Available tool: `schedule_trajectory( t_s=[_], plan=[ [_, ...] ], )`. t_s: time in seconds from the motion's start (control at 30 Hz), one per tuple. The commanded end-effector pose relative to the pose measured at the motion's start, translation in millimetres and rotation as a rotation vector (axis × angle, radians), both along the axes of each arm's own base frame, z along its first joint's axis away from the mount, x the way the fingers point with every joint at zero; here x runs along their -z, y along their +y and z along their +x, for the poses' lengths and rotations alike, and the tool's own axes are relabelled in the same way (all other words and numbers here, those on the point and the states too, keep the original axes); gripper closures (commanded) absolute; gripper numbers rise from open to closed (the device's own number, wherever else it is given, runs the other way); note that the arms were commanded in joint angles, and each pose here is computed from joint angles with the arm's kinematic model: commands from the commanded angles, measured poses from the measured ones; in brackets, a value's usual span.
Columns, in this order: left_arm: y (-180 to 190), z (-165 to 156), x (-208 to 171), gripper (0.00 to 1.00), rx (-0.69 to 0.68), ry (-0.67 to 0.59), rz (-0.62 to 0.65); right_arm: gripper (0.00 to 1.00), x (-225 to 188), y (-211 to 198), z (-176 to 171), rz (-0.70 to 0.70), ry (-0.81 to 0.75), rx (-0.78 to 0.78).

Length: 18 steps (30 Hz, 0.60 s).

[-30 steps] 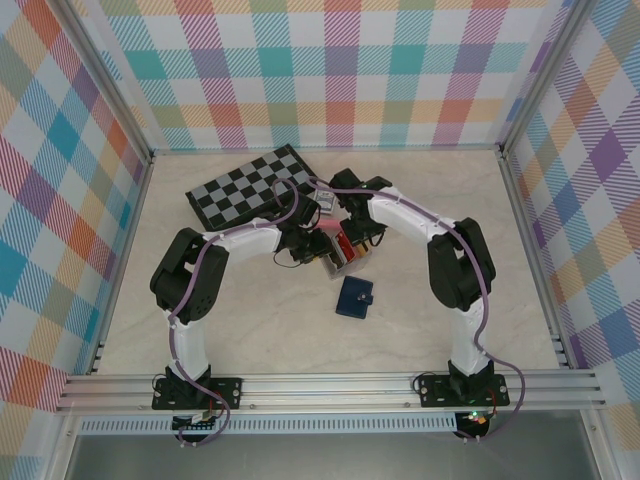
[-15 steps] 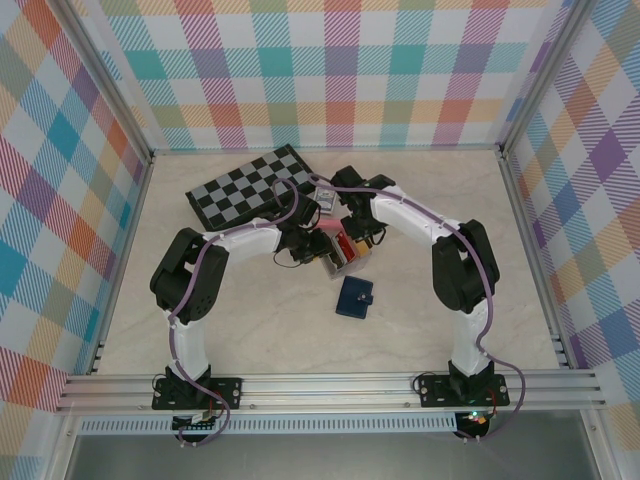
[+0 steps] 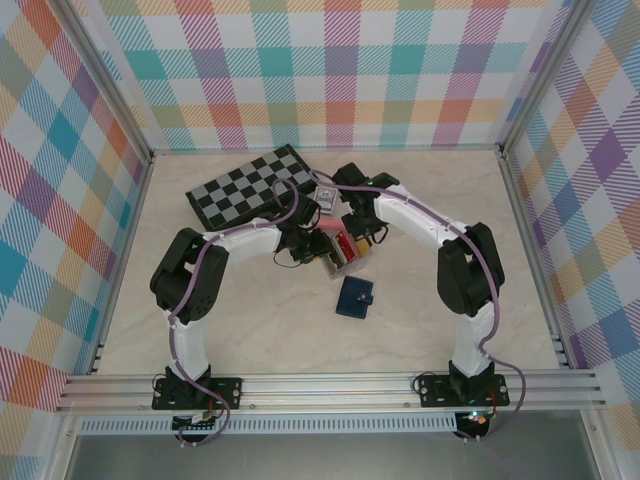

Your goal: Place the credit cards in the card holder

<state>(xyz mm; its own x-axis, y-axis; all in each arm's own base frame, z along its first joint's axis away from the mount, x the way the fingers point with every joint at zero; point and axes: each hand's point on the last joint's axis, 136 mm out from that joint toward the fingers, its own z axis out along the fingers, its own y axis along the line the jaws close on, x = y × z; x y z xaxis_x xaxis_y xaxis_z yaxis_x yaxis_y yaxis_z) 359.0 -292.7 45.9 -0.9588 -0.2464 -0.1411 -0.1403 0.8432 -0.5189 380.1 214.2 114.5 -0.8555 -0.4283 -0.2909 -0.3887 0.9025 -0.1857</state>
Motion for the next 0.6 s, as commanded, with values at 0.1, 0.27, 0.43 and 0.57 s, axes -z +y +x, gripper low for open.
schedule_trajectory(
  t_s=[0.1, 0.27, 0.43, 0.57],
  plan=[
    [19, -30, 40, 0.70, 0.009, 0.129, 0.112, 0.91, -23, 3, -13, 0.085, 0.015, 0.000],
    [18, -30, 39, 0.70, 0.012, 0.129, 0.109, 0.96, -20, 15, -19, 0.145, 0.058, -0.010],
    [15, -28, 33, 0.69, 0.015, 0.114, 0.091, 0.99, -30, 24, -25, 0.225, 0.069, 0.013],
    [10, -24, 21, 0.66, 0.013, 0.085, 0.050, 0.99, -39, 20, -27, 0.249, 0.061, 0.099]
  ],
)
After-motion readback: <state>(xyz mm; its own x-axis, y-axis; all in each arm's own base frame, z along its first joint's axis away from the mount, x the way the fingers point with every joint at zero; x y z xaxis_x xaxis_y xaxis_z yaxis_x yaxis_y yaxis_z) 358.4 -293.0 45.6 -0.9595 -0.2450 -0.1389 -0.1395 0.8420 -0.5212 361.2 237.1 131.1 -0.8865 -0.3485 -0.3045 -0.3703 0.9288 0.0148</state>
